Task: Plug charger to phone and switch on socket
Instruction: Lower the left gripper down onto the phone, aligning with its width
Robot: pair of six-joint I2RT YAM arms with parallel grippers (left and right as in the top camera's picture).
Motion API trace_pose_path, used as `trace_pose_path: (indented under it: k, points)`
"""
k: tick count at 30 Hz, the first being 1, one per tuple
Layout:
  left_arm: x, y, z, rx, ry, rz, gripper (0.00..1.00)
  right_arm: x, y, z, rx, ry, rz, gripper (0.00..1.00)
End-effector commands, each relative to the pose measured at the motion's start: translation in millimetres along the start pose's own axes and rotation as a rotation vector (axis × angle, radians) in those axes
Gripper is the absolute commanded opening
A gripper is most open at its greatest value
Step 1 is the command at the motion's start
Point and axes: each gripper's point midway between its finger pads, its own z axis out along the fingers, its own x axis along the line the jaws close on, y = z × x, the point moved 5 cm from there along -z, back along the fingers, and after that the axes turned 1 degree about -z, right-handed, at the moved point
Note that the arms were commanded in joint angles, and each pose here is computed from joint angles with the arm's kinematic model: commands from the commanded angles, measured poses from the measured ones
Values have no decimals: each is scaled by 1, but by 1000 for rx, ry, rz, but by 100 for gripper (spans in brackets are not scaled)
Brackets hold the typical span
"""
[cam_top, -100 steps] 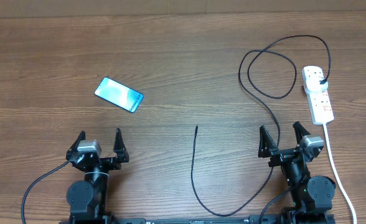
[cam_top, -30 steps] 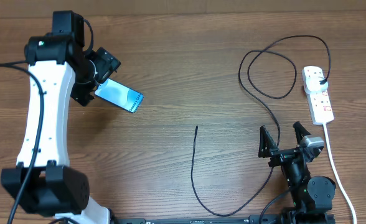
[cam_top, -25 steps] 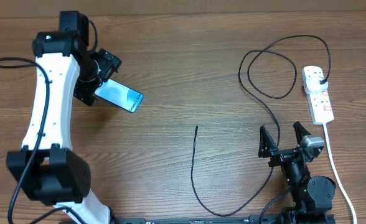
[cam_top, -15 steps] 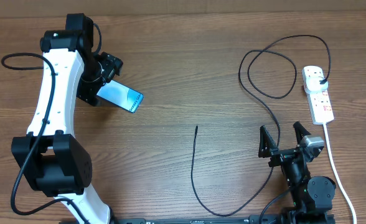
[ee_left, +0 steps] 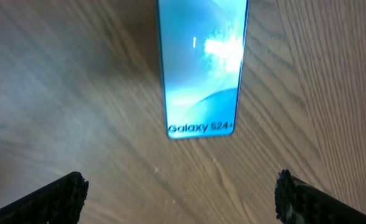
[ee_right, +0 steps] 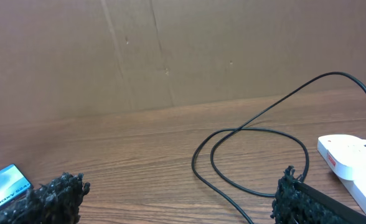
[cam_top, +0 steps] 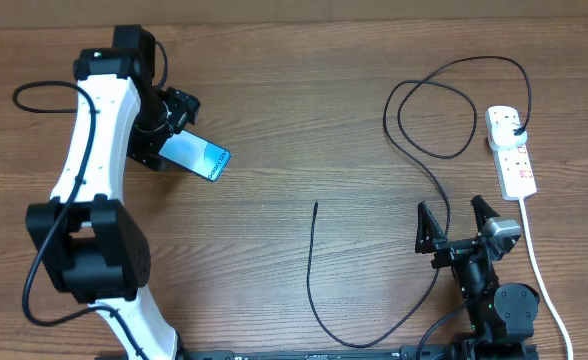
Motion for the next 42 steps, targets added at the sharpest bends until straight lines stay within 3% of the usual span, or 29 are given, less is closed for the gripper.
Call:
trace_pose_path:
  k: [1, 42]
  points:
    - [-10, 3, 9, 8, -19, -11, 100, 0, -2, 0, -2, -2, -5, 100]
    - [-8, -2, 44, -70, 118, -43, 100, 0, -2, 0, -2, -2, -5, 100]
